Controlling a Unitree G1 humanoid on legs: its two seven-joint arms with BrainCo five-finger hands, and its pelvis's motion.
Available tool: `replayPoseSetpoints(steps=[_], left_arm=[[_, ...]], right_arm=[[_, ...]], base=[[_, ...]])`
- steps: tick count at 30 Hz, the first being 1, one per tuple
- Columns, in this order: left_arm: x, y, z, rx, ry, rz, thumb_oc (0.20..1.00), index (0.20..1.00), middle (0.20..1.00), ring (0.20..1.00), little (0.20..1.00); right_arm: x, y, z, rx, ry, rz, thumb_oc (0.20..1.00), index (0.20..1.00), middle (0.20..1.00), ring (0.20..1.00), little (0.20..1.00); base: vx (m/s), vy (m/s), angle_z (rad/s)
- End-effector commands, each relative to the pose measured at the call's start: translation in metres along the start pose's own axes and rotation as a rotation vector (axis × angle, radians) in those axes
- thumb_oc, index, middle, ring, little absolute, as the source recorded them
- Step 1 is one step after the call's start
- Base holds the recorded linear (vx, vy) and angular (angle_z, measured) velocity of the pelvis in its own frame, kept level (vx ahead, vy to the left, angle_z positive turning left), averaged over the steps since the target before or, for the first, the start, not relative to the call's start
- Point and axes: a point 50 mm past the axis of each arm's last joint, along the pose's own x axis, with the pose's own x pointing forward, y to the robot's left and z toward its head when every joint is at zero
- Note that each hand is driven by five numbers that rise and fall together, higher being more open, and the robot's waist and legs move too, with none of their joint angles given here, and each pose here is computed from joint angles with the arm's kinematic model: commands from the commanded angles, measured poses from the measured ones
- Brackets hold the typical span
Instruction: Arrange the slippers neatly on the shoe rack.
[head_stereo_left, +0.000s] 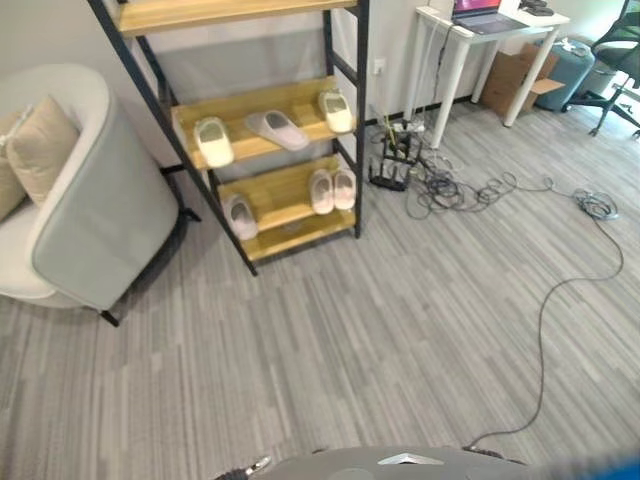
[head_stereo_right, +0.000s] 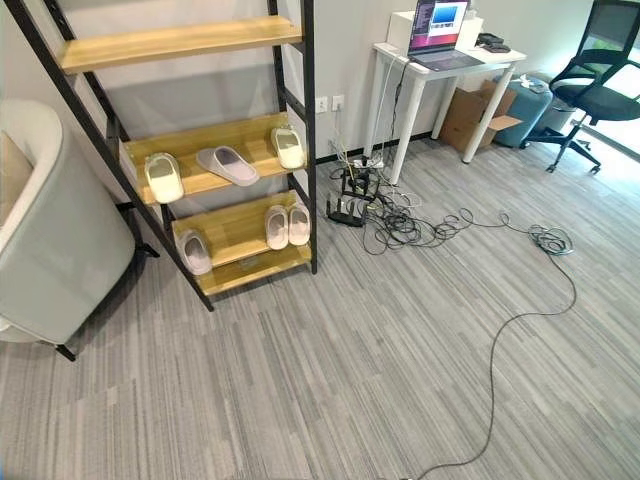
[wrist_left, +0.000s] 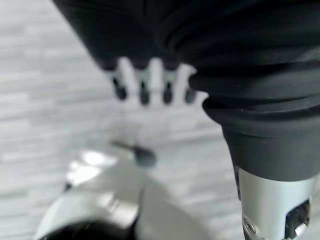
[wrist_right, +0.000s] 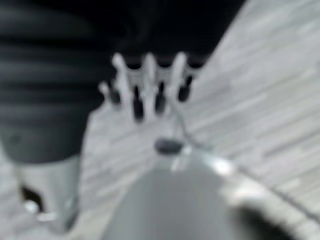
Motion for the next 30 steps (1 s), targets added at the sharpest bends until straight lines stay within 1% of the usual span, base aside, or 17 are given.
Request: replayPoseSetpoints(steps=[1,8,12,13,14,15,16,19,20,22,25,28,30], left_arm=[[0.0,0.001,0.005,0.028,0.018,0.022,1.0,1.0,1.0,1.0,1.0],[0.001,0.001,0.027,0.01,-0.053,0.024,1.0,1.0,1.0,1.0,1.0],[0.001,0.001,0.028,0.01,-0.056,0.025,1.0,1.0,1.0,1.0,1.0],[0.0,0.002,0.044,0.013,-0.1,0.029,1.0,1.0,1.0,1.0,1.0],[0.0,0.004,0.055,0.019,-0.137,0.034,1.0,1.0,1.0,1.0,1.0],[-0.002,-0.003,0.078,0.029,-0.212,0.025,1.0,1.0,1.0,1.0,1.0],[-0.002,-0.003,0.081,0.026,-0.228,0.025,1.0,1.0,1.0,1.0,1.0],[-0.002,0.0,0.077,0.015,-0.222,0.03,1.0,1.0,1.0,1.0,1.0],[-0.002,0.001,0.075,0.006,-0.212,0.032,1.0,1.0,1.0,1.0,1.0],[-0.001,0.006,0.058,-0.014,-0.152,0.049,1.0,1.0,1.0,1.0,1.0],[-0.003,0.027,0.037,0.006,-0.072,0.112,1.0,1.0,1.0,1.0,1.0],[-0.004,0.033,0.038,-0.001,-0.072,0.129,1.0,1.0,1.0,1.0,1.0],[-0.004,0.035,0.048,0.008,-0.105,0.132,1.0,1.0,1.0,1.0,1.0]], right_arm=[[-0.001,-0.009,-0.007,-0.026,0.045,-0.037,1.0,1.0,1.0,1.0,1.0],[-0.002,-0.016,0.001,-0.041,0.024,-0.047,1.0,1.0,1.0,1.0,1.0],[-0.001,-0.016,0.002,-0.042,0.021,-0.045,1.0,1.0,1.0,1.0,1.0],[-0.001,-0.017,0.025,-0.092,-0.034,-0.043,1.0,1.0,1.0,1.0,1.0],[-0.001,-0.02,0.036,-0.121,-0.065,-0.048,1.0,1.0,1.0,1.0,1.0],[-0.003,-0.031,0.035,-0.144,-0.049,-0.074,1.0,1.0,1.0,1.0,1.0],[-0.003,-0.031,0.031,-0.142,-0.032,-0.076,1.0,1.0,1.0,1.0,1.0],[-0.002,-0.024,0.031,-0.17,-0.03,-0.055,1.0,1.0,1.0,1.0,1.0],[-0.001,-0.02,0.031,-0.181,-0.029,-0.046,1.0,1.0,1.0,1.0,1.0],[0.0,-0.015,0.031,-0.188,-0.031,-0.038,1.0,1.0,1.0,1.0,1.0],[0.001,-0.007,0.037,-0.181,-0.06,-0.022,1.0,1.0,1.0,1.0,1.0],[0.001,-0.004,0.05,-0.194,-0.103,-0.018,1.0,1.0,1.0,1.0,1.0],[0.001,0.005,0.061,-0.222,-0.142,0.004,1.0,1.0,1.0,1.0,1.0]], base=[[0.0,-0.011,0.06],[0.02,-0.033,0.01],[0.02,-0.044,0.0],[-0.01,-0.167,0.08],[0.06,-0.35,0.18],[0.19,-0.242,0.25],[0.33,-0.151,0.6],[0.36,0.111,1.56],[0.31,0.151,0.03],[0.36,0.159,-0.47],[0.38,0.167,-0.17],[0.21,0.104,-0.07],[0.33,0.117,-0.01]])
